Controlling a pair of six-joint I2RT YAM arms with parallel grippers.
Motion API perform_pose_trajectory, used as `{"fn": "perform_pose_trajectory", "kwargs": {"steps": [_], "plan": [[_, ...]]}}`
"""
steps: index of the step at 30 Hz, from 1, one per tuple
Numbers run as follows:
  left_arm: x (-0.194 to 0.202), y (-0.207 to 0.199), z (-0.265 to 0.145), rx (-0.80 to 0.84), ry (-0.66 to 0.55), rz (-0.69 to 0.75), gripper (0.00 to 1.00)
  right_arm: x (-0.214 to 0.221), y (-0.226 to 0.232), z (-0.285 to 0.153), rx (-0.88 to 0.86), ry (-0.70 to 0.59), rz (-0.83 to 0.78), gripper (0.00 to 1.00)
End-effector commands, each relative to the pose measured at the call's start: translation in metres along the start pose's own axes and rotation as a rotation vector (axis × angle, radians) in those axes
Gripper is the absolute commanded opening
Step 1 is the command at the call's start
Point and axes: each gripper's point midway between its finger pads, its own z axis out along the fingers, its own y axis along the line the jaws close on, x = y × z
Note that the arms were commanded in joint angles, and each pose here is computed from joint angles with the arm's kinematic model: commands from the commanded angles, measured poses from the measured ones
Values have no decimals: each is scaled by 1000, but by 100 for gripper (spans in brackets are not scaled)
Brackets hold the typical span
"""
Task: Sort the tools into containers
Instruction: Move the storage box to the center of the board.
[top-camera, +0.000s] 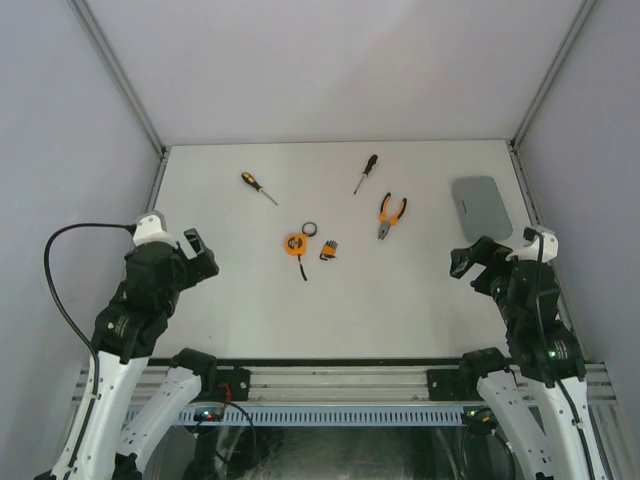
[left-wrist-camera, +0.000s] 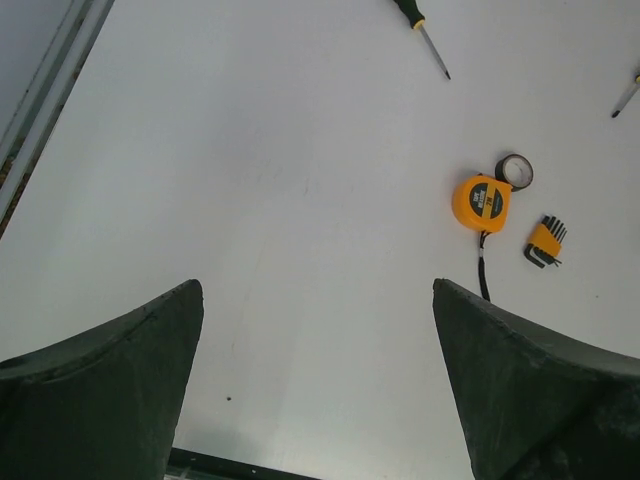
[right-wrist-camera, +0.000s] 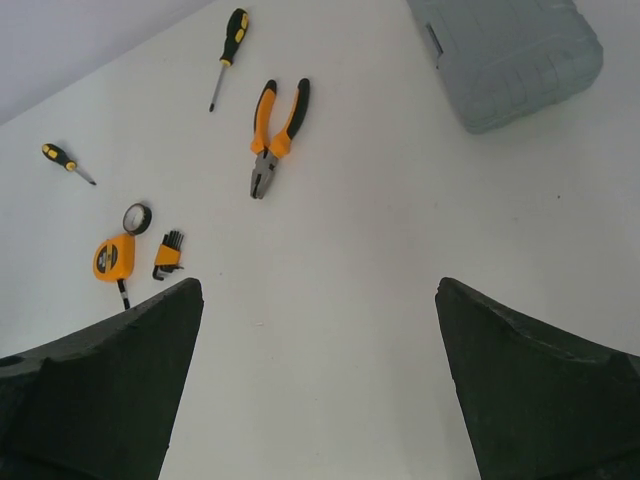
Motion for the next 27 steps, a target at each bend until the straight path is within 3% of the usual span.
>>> {"fn": "perform_pose_trajectory", "kwargs": {"steps": [1,14,27], "plan": [[-32,-18,-7,79,-69,-22,100,-20,16,-6,-66,-28,-11,100],[-42,-35,-1,147,-80,-25,100,-26,-1,10,85,63,-53,100],[-12,-34,26,144,-36,4,100,-44,-32,100,178,187,-48,100]]}}
